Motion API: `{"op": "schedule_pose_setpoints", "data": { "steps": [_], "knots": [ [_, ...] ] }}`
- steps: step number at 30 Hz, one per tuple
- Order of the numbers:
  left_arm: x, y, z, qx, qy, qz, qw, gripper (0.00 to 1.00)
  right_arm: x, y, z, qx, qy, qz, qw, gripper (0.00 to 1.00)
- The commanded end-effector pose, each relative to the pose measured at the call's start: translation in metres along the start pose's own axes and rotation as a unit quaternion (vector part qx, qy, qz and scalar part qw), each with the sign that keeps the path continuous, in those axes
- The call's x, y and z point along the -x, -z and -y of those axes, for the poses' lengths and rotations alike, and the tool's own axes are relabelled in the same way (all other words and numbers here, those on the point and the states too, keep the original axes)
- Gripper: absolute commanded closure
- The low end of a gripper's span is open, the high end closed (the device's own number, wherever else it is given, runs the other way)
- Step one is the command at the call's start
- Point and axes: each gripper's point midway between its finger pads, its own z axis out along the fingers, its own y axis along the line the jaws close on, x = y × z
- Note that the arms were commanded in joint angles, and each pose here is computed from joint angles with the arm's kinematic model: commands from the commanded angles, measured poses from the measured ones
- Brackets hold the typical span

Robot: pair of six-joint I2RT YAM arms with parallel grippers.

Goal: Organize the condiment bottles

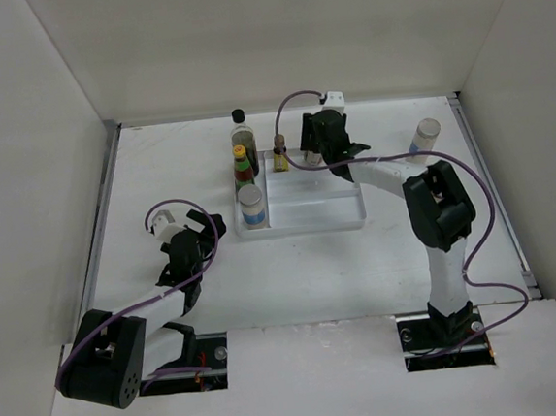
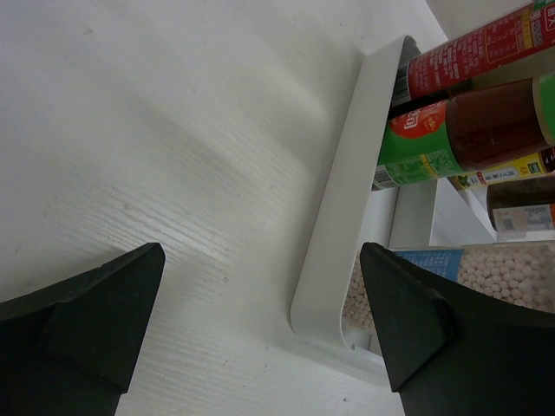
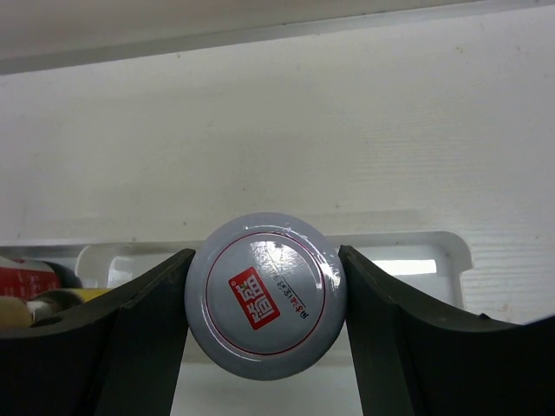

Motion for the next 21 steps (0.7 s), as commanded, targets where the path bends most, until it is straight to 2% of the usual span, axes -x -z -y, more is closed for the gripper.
{"op": "schedule_pose_setpoints", "data": {
  "steps": [1, 8, 13, 15, 18, 21],
  "knots": [
    [0.018, -0.002, 0.021, -0.033, 0.013, 0.027, 0.999, 0.0, 0.074, 0.0, -0.017, 0.018, -0.057, 0.09, 0.994, 0.57],
    [0.017, -0.002, 0.02, -0.031, 0.011, 0.025, 0.999, 0.0, 0.028, -0.011, -0.014, 0.014, -0.05, 0.046, 0.998, 0.54],
    [0.016, -0.003, 0.02, -0.031, 0.011, 0.024, 0.999, 0.0, 0.012, -0.009, -0.014, 0.016, -0.043, 0.03, 0.999, 0.52],
    [0.016, -0.003, 0.02, -0.031, 0.011, 0.024, 0.999, 0.0, 0.008, -0.009, -0.014, 0.017, -0.041, 0.023, 0.999, 0.45],
    [0.016, -0.003, 0.02, -0.031, 0.011, 0.024, 0.999, 0.0, 0.007, -0.005, -0.014, 0.018, -0.039, 0.019, 0.999, 0.24],
    [0.016, -0.003, 0.02, -0.03, 0.011, 0.024, 0.999, 0.0, 0.025, 0.011, -0.013, 0.026, -0.05, 0.036, 0.998, 0.14]
  ]
}}
